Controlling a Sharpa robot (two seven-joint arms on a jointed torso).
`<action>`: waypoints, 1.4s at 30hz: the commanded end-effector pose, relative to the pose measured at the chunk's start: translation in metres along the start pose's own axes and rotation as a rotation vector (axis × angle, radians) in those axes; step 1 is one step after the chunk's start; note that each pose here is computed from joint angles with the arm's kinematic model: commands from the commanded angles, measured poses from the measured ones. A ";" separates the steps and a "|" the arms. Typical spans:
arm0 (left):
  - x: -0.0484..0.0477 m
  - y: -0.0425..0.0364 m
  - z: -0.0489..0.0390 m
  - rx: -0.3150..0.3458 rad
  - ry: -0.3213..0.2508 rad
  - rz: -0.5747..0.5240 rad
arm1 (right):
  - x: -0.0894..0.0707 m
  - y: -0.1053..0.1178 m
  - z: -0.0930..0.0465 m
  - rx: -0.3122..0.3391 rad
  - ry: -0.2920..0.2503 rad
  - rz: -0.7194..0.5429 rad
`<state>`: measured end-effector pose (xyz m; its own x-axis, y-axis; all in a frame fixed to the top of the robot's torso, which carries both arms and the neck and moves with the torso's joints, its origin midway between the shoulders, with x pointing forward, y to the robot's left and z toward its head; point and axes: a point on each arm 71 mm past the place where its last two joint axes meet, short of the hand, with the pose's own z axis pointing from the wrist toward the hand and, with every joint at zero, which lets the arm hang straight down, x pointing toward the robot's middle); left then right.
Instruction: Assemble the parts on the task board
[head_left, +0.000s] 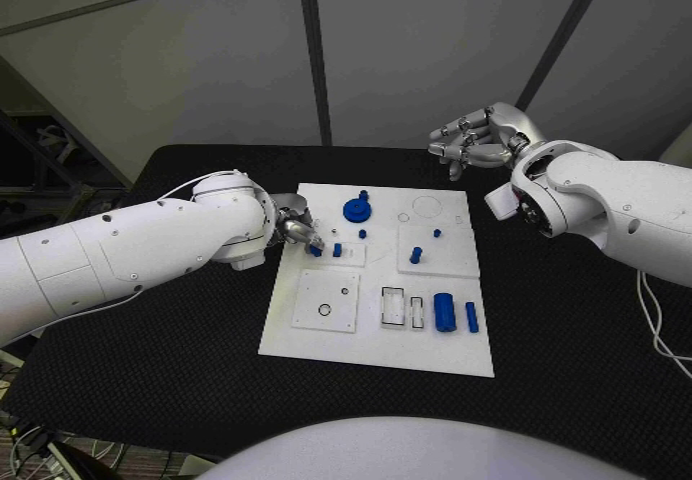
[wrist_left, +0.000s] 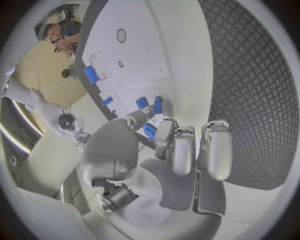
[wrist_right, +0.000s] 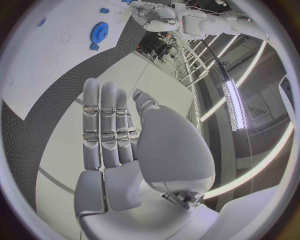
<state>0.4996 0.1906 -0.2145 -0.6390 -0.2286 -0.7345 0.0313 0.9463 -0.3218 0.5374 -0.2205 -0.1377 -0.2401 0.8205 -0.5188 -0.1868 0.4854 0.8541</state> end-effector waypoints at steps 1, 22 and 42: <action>0.0009 0.0005 0.0013 -0.008 -0.011 0.001 | 0.000 0.002 0.000 -0.007 0.003 0.001; 0.0010 0.0006 -0.0061 0.020 -0.033 -0.099 | -0.001 0.001 0.000 -0.007 0.001 0.001; -0.0043 0.0087 -0.0155 0.023 -0.199 -0.172 | -0.002 0.001 -0.001 -0.006 -0.001 0.000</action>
<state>0.4893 0.2029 -0.2078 -0.5144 -0.4131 -0.7515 -0.0466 0.8885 -0.4565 0.5372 -0.2229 -0.1377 -0.2366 0.8209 -0.5198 -0.1851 0.4871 0.8535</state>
